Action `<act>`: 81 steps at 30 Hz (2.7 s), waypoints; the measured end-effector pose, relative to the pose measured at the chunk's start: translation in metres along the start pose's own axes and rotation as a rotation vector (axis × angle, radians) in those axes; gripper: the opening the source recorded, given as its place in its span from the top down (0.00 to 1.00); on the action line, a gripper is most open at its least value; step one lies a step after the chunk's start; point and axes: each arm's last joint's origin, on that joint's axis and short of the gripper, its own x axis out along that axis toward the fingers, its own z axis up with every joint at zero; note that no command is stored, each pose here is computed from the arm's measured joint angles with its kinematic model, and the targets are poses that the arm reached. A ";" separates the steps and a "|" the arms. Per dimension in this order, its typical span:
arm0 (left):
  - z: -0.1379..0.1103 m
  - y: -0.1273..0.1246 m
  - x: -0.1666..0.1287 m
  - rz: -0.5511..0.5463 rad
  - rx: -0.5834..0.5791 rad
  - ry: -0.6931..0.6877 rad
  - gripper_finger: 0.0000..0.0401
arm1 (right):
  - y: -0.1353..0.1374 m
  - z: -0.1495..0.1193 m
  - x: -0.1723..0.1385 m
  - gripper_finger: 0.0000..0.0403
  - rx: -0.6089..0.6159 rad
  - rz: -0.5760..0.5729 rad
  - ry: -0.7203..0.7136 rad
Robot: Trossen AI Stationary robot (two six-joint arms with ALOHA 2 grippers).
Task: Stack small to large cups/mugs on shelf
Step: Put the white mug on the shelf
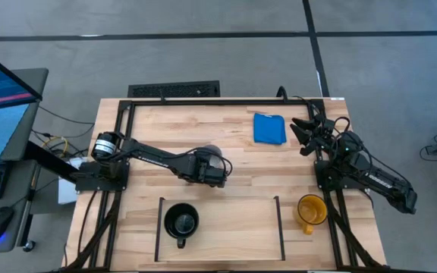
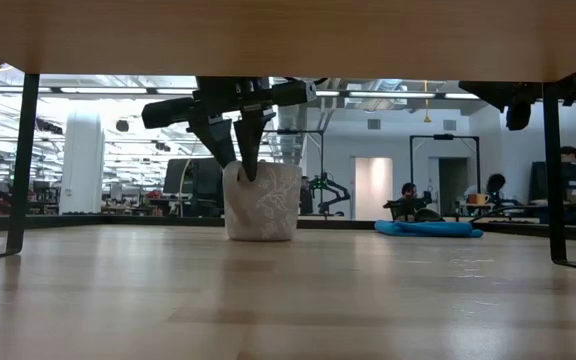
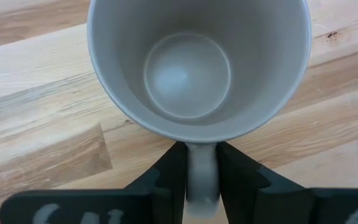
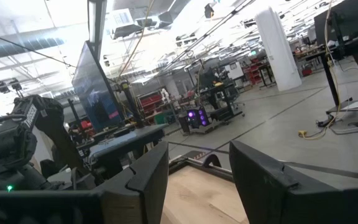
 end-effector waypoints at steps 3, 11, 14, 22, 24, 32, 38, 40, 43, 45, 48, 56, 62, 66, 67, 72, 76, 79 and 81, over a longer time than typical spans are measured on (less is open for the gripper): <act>0.000 0.000 0.000 0.000 0.000 0.000 0.85 | 0.000 0.000 0.000 0.52 0.000 0.000 0.000; 0.000 0.000 0.000 0.000 0.000 0.000 0.84 | 0.000 0.000 0.000 0.52 0.000 0.000 0.000; 0.000 0.000 0.000 0.000 0.000 0.000 0.82 | 0.000 0.000 0.000 0.52 0.000 0.000 0.000; 0.000 0.000 0.000 0.001 0.000 0.000 0.86 | 0.000 0.000 0.000 0.52 0.000 0.000 0.000; 0.000 0.000 0.000 0.001 0.000 0.000 0.85 | 0.000 0.000 0.000 0.52 0.000 0.000 0.000; 0.000 0.000 0.000 0.000 0.000 0.000 0.82 | 0.000 0.000 0.000 0.52 0.000 0.000 0.000; 0.000 0.000 0.000 0.000 0.000 0.000 0.84 | 0.000 0.000 0.000 0.52 0.000 0.000 0.000; 0.000 0.000 0.000 0.000 0.000 0.000 0.84 | 0.000 0.000 0.000 0.52 0.000 0.000 0.000; 0.000 0.000 0.000 0.000 0.001 0.000 0.83 | 0.000 0.000 0.000 0.52 0.000 0.000 0.000; 0.000 0.000 0.000 0.000 0.000 0.000 0.82 | 0.000 0.000 0.000 0.52 0.000 0.000 0.000; 0.000 0.000 0.000 0.000 0.000 0.000 0.83 | 0.000 0.000 0.000 0.52 0.000 0.000 0.000; 0.000 0.000 0.000 0.000 0.000 0.000 0.83 | 0.000 0.000 0.000 0.52 0.000 0.000 0.000; 0.000 0.000 0.000 0.000 0.000 0.000 0.84 | 0.000 0.000 0.000 0.52 0.000 0.000 0.000; 0.000 0.000 0.000 0.000 0.000 0.000 0.84 | 0.000 0.000 0.000 0.52 0.000 0.000 0.000; 0.000 0.000 0.000 0.000 0.000 0.000 0.83 | 0.000 0.000 0.000 0.52 0.000 0.000 0.000; 0.000 0.000 0.000 0.000 0.000 0.000 0.83 | 0.000 0.000 0.000 0.52 0.000 0.000 0.001; 0.000 0.000 0.000 0.000 0.000 0.000 0.83 | 0.000 0.000 0.000 0.52 0.000 0.000 0.000; 0.000 0.000 0.000 0.000 0.007 0.000 0.83 | 0.000 0.000 0.000 0.52 0.000 0.000 0.001; 0.000 0.000 0.000 0.000 0.011 0.000 0.83 | 0.000 0.000 0.000 0.52 0.000 0.000 0.001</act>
